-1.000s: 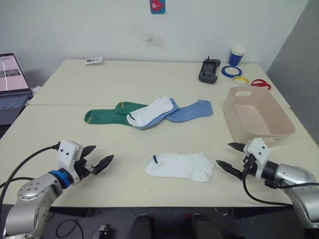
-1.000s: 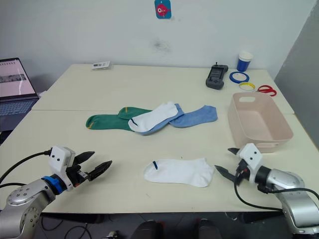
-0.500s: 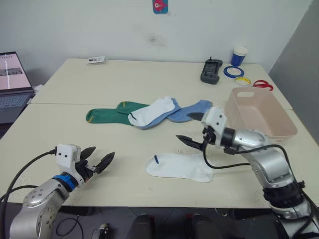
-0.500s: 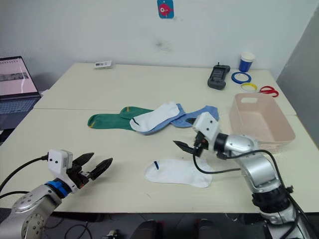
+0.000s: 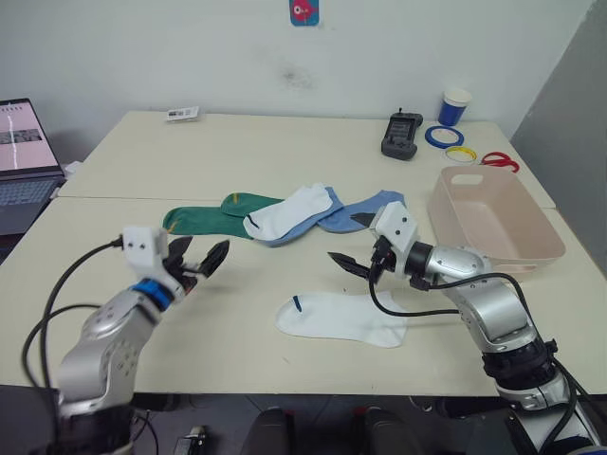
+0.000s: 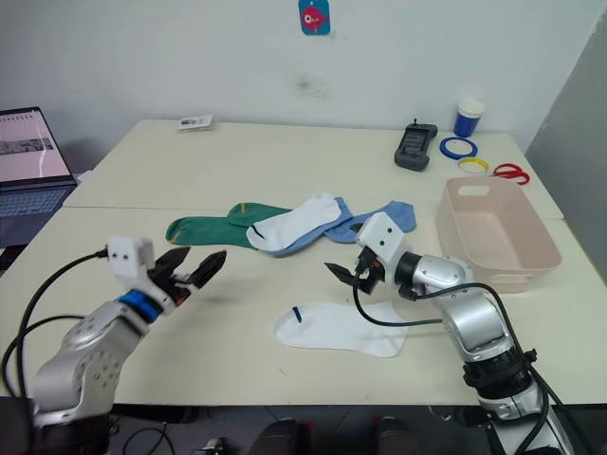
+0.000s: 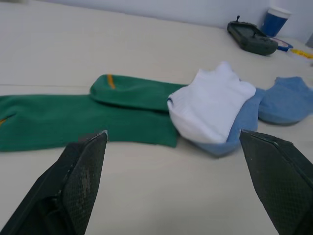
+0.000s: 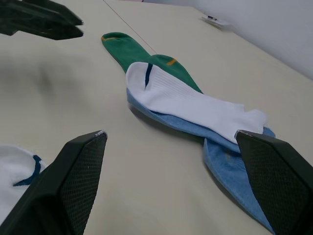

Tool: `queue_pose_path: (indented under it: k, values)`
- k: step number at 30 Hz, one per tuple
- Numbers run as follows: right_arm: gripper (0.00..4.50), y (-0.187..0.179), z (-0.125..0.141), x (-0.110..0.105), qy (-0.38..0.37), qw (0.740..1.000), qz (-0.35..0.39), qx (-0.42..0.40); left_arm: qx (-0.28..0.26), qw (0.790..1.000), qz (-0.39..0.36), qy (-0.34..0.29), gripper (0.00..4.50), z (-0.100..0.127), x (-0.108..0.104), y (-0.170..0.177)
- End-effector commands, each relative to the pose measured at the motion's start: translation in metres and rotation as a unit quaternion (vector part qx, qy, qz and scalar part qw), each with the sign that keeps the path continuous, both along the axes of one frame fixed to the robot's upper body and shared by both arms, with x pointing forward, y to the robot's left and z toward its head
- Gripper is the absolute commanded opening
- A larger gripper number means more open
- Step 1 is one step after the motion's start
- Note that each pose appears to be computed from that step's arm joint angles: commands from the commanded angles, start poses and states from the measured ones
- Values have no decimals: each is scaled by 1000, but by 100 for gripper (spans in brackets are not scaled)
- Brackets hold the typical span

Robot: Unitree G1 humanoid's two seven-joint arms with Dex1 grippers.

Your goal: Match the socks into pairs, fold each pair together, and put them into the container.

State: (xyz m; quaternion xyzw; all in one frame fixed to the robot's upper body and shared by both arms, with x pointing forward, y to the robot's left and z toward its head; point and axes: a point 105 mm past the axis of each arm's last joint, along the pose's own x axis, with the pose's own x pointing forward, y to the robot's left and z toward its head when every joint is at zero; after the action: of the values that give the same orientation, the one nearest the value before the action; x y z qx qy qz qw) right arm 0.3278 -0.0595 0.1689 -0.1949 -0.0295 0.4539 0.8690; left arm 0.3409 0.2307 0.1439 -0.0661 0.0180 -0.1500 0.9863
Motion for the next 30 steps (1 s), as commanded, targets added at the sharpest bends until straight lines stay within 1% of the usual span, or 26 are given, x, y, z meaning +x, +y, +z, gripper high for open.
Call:
queue_pose_path:
  k: [1, 4, 7, 8, 11, 19, 21, 22, 26, 30]
  values:
    - [450, -3, 13, -3, -30, 999, -12, 7, 4, 1000, 8, 2, 446, 5, 23, -4]
    - [450, -8, 13, -4, -31, 999, -26, 9, 18, 999, -3, 32, 446, -4, 37, -14]
    - [450, -11, 14, -6, -31, 999, -36, 10, 35, 999, -14, 40, 446, -9, 43, -20]
    - [450, -12, 14, -6, -31, 999, -40, 10, 37, 998, -11, 42, 429, -11, 46, -20]
    - [450, -14, 14, -7, -32, 998, -47, 10, 41, 998, -11, 42, 355, -12, 51, -22]
    - [450, -16, 14, -8, -30, 998, -55, 12, 36, 998, -22, 38, 87, -11, 55, -29]
    - [450, -16, 15, -8, -30, 998, -55, 13, 30, 999, -19, 38, 24, -11, 56, -28]
    - [450, -16, 15, -7, -30, 998, -55, 12, 27, 999, -18, 38, 3, -11, 56, -27]
    - [450, -17, 15, -6, -31, 998, -54, 12, 22, 999, -15, 31, 3, -7, 57, -25]
    - [450, -15, 15, -5, -31, 998, -51, 12, -2, 1000, -20, 2, 3, 8, 57, -25]
